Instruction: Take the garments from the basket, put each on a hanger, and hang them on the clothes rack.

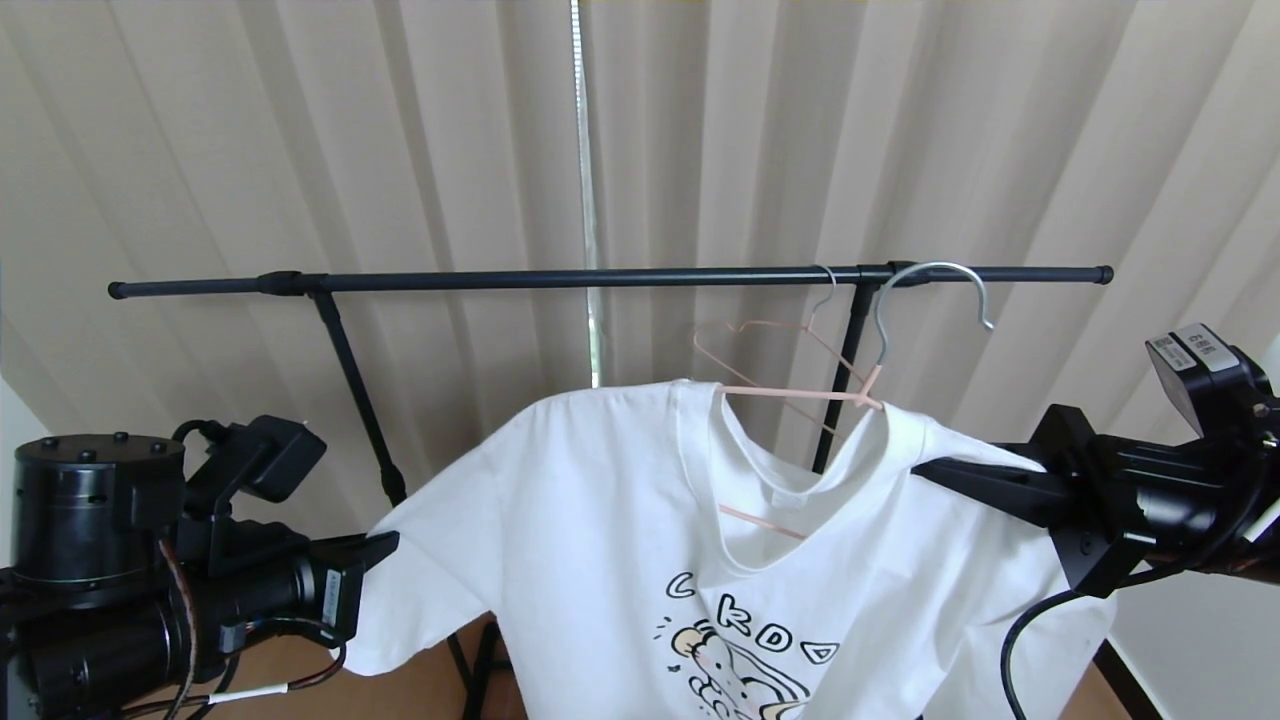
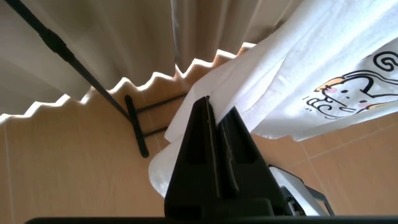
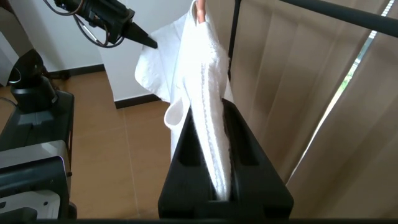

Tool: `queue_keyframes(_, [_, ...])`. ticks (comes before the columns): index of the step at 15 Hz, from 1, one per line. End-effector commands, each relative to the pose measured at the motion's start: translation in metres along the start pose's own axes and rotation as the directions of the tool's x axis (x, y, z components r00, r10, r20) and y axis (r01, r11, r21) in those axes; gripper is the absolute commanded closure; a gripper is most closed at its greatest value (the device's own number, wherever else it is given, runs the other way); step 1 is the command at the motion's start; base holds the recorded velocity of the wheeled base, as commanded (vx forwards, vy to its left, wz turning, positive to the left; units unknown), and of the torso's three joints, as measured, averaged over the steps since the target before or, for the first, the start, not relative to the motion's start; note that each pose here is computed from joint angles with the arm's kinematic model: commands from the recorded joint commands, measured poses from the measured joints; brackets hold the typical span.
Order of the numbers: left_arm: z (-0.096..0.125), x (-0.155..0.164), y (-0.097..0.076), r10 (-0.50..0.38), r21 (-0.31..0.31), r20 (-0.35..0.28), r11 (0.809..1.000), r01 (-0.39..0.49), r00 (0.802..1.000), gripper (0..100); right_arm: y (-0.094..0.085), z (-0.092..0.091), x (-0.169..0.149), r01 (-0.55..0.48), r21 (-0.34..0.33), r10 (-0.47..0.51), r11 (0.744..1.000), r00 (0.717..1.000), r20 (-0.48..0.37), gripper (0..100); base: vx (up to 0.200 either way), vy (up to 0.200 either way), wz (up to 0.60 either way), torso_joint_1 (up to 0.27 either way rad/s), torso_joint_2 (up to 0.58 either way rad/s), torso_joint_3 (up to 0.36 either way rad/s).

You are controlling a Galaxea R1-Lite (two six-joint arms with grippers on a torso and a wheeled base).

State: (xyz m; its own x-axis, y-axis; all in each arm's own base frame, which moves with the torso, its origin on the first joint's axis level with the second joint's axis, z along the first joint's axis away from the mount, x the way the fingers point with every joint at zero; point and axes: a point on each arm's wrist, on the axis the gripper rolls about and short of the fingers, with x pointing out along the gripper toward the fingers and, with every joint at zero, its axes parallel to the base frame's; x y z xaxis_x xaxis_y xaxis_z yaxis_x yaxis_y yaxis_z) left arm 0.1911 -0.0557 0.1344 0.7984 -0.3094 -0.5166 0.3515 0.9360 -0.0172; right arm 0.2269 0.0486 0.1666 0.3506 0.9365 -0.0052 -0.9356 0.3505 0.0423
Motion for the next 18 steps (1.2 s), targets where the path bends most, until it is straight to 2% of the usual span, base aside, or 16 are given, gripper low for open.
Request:
queue_keyframes(1, [0.000,-0.001,-0.001,-0.004,0.003,0.003,1.000,0.004,1.000,100,0.000,-0.001,0.000,-0.002,0.002,0.002,1.000,1.000,-0.001,100,0.000,0.000,0.00,0.000,0.00,0.000])
queue_keyframes(2, [0.001,-0.002,-0.001,-0.005,0.006,0.009,1.000,0.005,1.000,0,0.000,0.000,0.000,-0.002,0.001,0.002,1.000,1.000,-0.001,100,0.000,0.000,0.00,0.000,0.00,0.000])
queue_keyframes(5, [0.004,-0.010,-0.007,-0.033,0.023,0.042,0.999,0.032,0.999,0,0.000,-0.002,0.000,-0.007,0.008,0.007,1.000,1.000,-0.004,100,0.000,0.000,0.00,0.000,0.00,0.000])
queue_keyframes(7, [0.005,-0.018,-0.011,-0.093,0.041,0.074,0.995,0.090,0.993,0,0.001,-0.004,0.001,-0.030,0.015,0.030,0.999,1.000,-0.008,100,0.000,0.000,0.00,0.000,0.00,0.000])
queue_keyframes(9, [0.017,-0.034,-0.015,-0.198,0.088,0.148,0.978,0.187,0.969,0,0.000,-0.007,0.002,-0.035,0.027,0.036,0.999,0.999,-0.015,100,0.000,0.000,0.00,0.000,0.00,0.000])
queue_keyframes(10, [0.025,-0.039,-0.016,-0.224,0.117,0.179,0.972,0.205,0.958,0,0.000,-0.008,0.003,-0.038,0.030,0.039,0.999,0.999,-0.016,100,0.000,0.000,0.00,0.000,0.00,0.000])
queue_keyframes(11, [0.025,-0.039,-0.016,-0.224,0.117,0.179,0.972,0.205,0.958,0,0.000,-0.008,0.003,-0.038,0.030,0.039,0.999,0.999,-0.016,100,0.000,0.000,0.00,0.000,0.00,0.000])
queue_keyframes(12, [0.049,-0.052,-0.029,-0.295,0.172,0.220,0.950,0.261,0.930,0,-0.001,-0.010,0.004,-0.061,0.040,0.062,0.997,0.998,-0.021,100,0.000,0.000,0.00,0.000,0.00,0.000])
queue_keyframes(14, [0.073,-0.066,-0.042,-0.399,0.212,0.188,0.909,0.360,0.897,0,-0.001,-0.012,0.004,-0.075,0.045,0.076,0.996,0.997,-0.024,100,0.000,0.000,0.00,0.000,0.00,0.000])
queue_keyframes(16, [0.100,-0.074,-0.051,-0.498,0.242,0.136,0.855,0.459,0.856,0,0.002,-0.014,0.007,-0.109,0.054,0.111,0.993,0.993,-0.028,100,0.000,0.000,0.00,0.000,0.00,0.000])
queue_keyframes(17, [0.106,-0.072,-0.052,-0.512,0.251,0.119,0.845,0.473,0.851,0,0.002,-0.016,0.008,-0.112,0.064,0.114,0.992,0.993,-0.032,100,0.000,0.000,0.00,0.000,0.00,0.000])
queue_keyframes(18, [0.119,-0.066,-0.056,-0.576,0.302,0.063,0.789,0.535,0.815,0,0.002,-0.019,0.010,-0.118,0.067,0.120,0.991,0.992,-0.033,100,0.000,0.000,0.00,0.000,0.00,0.000])
